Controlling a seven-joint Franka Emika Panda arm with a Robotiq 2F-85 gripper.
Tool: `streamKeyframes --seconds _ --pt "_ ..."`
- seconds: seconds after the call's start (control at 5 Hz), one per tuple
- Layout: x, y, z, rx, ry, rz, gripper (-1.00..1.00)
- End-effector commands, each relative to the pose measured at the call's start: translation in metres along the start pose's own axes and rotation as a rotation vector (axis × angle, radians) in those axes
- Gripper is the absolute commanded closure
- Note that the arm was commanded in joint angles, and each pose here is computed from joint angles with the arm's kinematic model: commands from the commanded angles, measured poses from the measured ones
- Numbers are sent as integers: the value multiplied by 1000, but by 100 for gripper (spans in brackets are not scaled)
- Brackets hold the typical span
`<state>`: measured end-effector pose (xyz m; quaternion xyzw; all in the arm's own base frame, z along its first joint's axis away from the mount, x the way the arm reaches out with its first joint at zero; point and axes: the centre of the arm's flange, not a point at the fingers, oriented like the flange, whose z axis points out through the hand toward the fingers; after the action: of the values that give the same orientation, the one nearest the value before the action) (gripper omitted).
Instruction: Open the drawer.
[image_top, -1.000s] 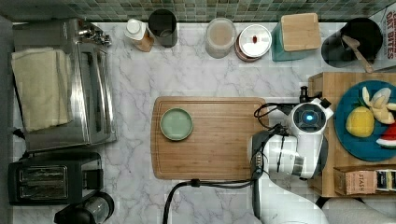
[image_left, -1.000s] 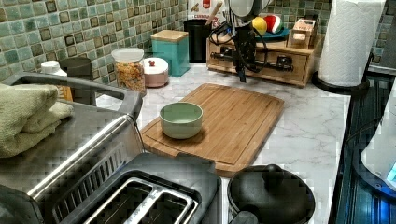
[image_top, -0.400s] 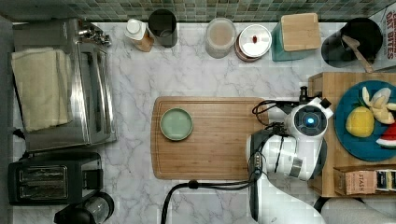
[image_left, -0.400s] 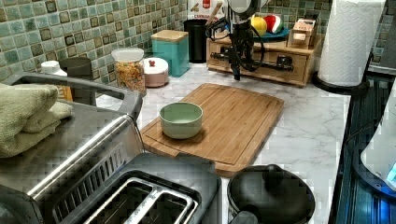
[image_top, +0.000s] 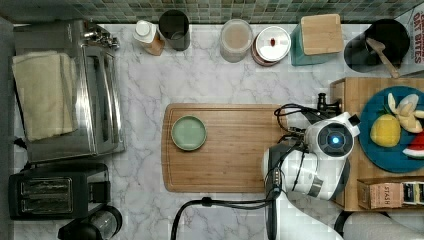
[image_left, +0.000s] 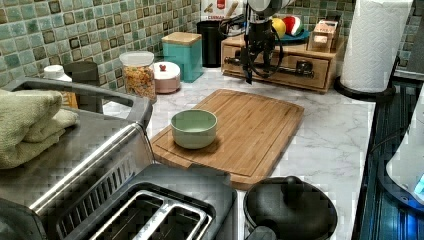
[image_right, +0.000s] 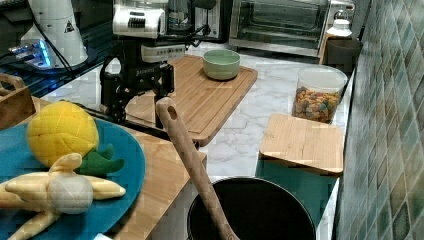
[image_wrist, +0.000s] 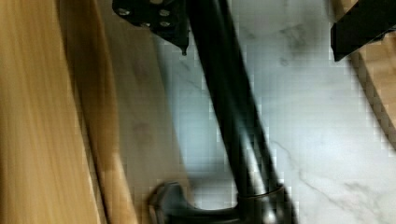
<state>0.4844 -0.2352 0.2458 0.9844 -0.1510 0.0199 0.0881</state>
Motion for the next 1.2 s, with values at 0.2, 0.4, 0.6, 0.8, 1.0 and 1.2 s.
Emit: streamKeyframes --seconds 0.2,0.4,0.6,0.8,1.0,1.2 --pt "-49 -251 -54 98 5 -245 -100" --pt "-59 -275 -60 124 21 -266 -100" --pt "-71 -302 -72 114 13 -208 -100" --pt "-72 -320 -78 128 6 -211 -100" --pt "-72 -329 -84 136 35 -221 -100" --pt "-72 -329 -84 136 36 -221 -100"
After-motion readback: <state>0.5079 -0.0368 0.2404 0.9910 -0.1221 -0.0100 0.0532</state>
